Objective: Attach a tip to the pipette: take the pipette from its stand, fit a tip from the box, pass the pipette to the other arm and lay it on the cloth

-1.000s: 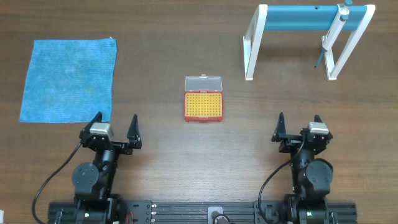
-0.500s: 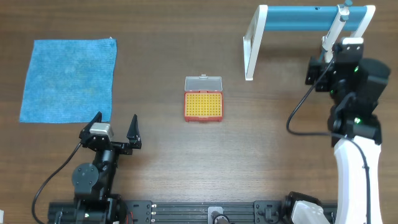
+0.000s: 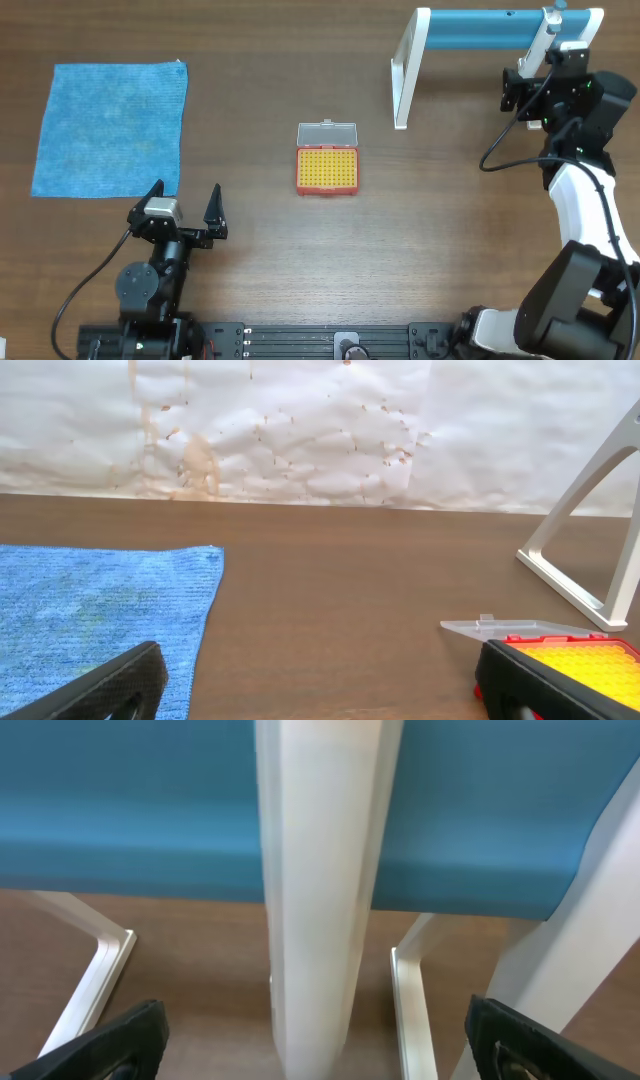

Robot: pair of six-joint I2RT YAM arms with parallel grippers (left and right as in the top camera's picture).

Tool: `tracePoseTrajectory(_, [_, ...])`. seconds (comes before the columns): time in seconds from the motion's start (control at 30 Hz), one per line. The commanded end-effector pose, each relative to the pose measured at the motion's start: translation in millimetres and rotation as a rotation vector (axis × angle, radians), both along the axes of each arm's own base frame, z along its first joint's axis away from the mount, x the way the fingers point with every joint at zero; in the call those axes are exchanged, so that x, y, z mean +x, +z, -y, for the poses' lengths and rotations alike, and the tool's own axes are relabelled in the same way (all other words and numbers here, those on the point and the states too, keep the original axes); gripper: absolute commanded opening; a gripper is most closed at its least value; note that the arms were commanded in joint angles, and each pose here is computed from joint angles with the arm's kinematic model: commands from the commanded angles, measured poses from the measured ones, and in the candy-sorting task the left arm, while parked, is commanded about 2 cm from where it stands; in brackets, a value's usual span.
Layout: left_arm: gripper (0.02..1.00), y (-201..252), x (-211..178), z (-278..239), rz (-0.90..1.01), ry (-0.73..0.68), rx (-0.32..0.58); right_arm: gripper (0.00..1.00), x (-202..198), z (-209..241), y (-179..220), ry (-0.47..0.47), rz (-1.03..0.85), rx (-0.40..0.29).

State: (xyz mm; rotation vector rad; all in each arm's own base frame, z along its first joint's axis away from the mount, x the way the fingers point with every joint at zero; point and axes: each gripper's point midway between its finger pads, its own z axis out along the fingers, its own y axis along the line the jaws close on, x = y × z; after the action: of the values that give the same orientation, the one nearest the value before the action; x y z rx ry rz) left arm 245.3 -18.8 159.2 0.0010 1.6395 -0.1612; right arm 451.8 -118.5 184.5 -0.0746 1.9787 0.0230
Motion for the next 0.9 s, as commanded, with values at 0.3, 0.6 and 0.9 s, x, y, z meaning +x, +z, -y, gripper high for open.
tracePoseTrajectory(0.3, [0.998, -2, 0, -1, -0.003, 0.004, 0.014, 0.893, 20, 4, 8, -0.010, 0.089, 0.089])
tracePoseTrajectory(0.6, [0.998, -2, 0, -1, -0.003, 0.004, 0.014, 0.483, 21, 3, 9, -0.018, 0.090, 0.120])
tracePoseTrajectory(0.9, [0.996, -2, 0, -1, -0.003, 0.004, 0.014, 0.257, 21, 3, 9, -0.018, 0.090, 0.120])
